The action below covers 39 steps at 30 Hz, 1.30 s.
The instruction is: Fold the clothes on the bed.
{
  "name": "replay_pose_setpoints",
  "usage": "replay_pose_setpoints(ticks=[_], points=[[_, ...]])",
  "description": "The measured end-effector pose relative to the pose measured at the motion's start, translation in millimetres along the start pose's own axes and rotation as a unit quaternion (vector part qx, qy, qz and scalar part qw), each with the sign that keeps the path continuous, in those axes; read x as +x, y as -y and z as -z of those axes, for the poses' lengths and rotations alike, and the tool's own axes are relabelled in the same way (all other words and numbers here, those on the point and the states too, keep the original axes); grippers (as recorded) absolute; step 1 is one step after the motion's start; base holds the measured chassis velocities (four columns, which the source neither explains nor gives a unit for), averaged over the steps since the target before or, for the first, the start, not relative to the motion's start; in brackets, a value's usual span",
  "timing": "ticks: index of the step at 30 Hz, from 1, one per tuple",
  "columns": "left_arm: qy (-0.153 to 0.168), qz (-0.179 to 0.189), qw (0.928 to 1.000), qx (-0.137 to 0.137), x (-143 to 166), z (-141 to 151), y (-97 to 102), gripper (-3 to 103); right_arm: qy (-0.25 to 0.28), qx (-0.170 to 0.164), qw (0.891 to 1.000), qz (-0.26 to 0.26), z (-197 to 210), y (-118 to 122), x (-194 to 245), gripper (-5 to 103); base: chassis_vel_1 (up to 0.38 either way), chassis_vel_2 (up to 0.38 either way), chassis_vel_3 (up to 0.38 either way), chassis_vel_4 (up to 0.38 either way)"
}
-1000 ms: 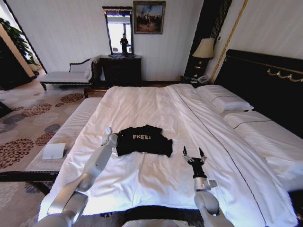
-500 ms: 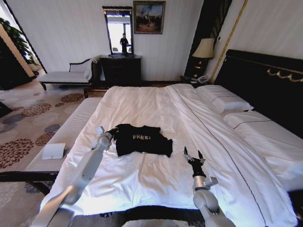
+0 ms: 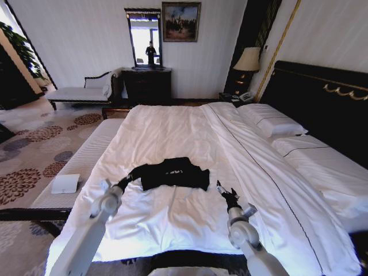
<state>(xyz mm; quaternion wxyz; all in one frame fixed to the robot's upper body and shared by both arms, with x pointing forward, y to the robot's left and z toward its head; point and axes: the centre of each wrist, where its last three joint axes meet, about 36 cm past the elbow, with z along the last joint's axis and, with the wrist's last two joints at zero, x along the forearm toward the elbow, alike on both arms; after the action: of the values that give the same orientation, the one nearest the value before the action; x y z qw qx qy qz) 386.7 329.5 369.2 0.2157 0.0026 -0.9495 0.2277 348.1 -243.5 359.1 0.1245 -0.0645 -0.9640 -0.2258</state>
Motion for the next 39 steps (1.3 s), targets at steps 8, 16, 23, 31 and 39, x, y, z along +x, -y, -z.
replay_pose_setpoints(ticks=[8,16,23,31,39], points=[[-0.001,0.049,0.9988,-0.004,52,-29,-31.1,0,-0.041,0.024,0.998,0.032,25,-8,-16,100,0.0,0.0,0.0,0.0],[0.007,0.066,0.9978,-0.001,71,-20,-54.2,0,-0.042,0.03,0.995,0.088,54,-17,-50,100,0.0,0.0,0.0,0.0],[0.024,0.089,0.9958,0.005,84,-17,-84.7,0,-0.102,0.084,0.98,0.152,68,-63,-101,100,0.0,0.0,0.0,0.0],[0.034,0.093,0.9951,0.007,78,-11,-91.4,0,-0.128,0.145,0.966,0.173,44,-103,-152,100,0.0,0.0,0.0,0.0],[0.047,0.087,0.9951,0.0,78,-5,-87.4,0,-0.176,0.146,0.956,0.186,3,-162,-164,100,0.0,0.0,0.0,0.0]])
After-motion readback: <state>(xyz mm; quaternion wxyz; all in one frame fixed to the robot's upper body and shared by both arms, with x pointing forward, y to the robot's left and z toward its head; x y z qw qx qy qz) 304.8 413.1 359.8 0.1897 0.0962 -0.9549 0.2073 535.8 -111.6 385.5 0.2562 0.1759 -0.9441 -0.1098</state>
